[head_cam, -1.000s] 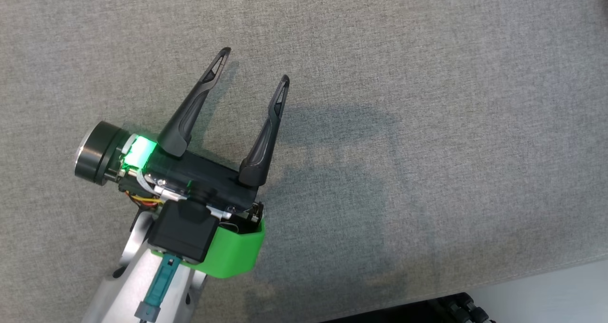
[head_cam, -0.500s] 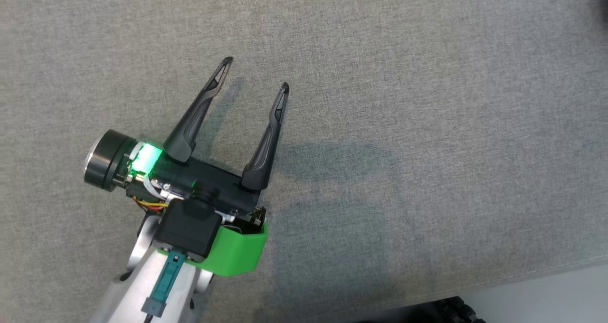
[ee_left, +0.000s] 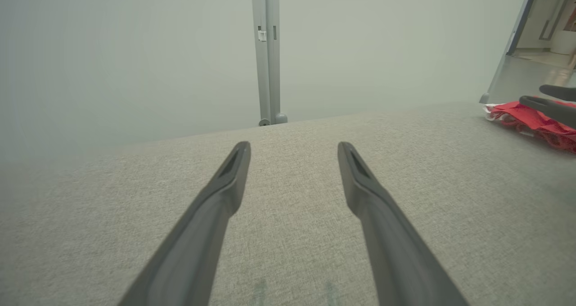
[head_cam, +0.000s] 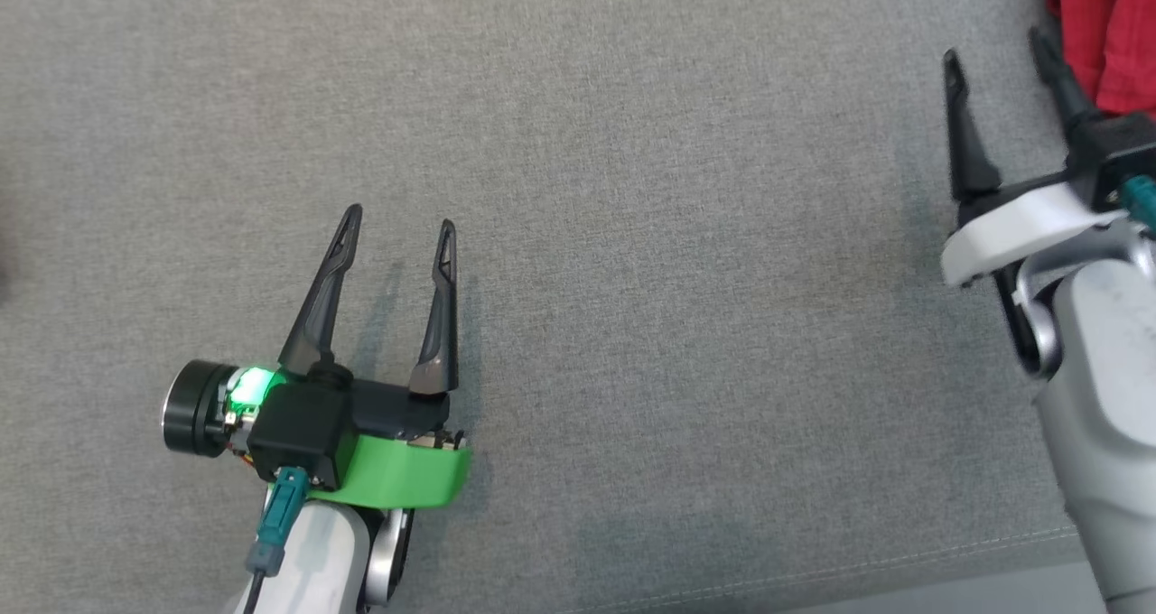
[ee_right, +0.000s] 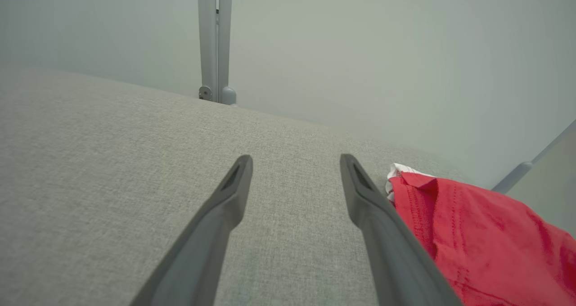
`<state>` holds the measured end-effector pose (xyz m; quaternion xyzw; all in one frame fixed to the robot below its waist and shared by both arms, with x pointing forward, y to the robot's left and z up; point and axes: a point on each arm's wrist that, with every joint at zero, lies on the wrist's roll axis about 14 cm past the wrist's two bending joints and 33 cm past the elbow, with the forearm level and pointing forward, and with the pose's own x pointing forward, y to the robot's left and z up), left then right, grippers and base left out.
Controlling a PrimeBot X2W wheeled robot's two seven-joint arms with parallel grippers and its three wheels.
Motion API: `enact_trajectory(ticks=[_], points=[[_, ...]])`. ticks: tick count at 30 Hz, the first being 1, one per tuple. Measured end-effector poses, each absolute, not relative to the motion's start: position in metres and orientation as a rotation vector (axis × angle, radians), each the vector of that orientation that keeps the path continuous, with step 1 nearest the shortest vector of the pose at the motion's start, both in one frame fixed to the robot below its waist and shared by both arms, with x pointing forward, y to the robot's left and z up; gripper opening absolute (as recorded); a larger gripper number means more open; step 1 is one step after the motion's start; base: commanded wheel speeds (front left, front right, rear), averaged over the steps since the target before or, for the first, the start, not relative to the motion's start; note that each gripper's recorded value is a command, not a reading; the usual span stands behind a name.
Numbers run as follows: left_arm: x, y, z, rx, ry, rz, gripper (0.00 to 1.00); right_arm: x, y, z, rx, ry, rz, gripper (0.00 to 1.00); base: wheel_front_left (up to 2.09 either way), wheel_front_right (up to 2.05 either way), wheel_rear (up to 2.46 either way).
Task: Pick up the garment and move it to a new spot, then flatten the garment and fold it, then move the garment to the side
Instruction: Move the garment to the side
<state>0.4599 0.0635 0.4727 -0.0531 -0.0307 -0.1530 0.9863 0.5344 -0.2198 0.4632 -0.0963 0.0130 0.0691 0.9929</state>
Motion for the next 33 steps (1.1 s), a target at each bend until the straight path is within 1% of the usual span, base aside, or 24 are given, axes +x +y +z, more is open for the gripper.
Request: enact_trajectory(ticks=[3, 10, 15, 20, 25, 29, 33], points=[[0.452, 0.08, 0.475, -0.071, -0.054, -0.246, 1.0, 0.518, -0.195, 0.468, -0.186, 0.012, 0.194, 1.0, 0.0, 0.0, 0.0], [0.426, 0.108, 0.492, -0.076, -0.064, -0.137, 1.0, 0.477, -0.159, 0.495, -0.076, -0.069, 0.216, 1.0, 0.0, 0.0, 0.0], [0.403, 0.135, 0.502, -0.075, -0.077, -0.054, 1.0, 0.449, -0.143, 0.525, -0.035, -0.157, 0.223, 1.0, 0.0, 0.0, 0.0], [0.384, 0.144, 0.528, -0.056, -0.151, -0.036, 1.0, 0.421, -0.147, 0.55, -0.02, -0.228, 0.197, 1.0, 0.0, 0.0, 0.0], [0.362, 0.147, 0.544, -0.036, -0.2, -0.034, 1.0, 0.392, -0.148, 0.543, 0.004, -0.2, 0.187, 1.0, 0.0, 0.0, 0.0], [0.344, 0.148, 0.542, -0.037, -0.191, -0.03, 1.0, 0.372, -0.146, 0.538, 0.006, -0.182, 0.191, 1.0, 0.0, 0.0, 0.0], [0.336, 0.145, 0.538, -0.033, -0.182, -0.043, 1.0, 0.358, -0.14, 0.532, 0.033, -0.164, 0.205, 1.0, 0.0, 0.0, 0.0]])
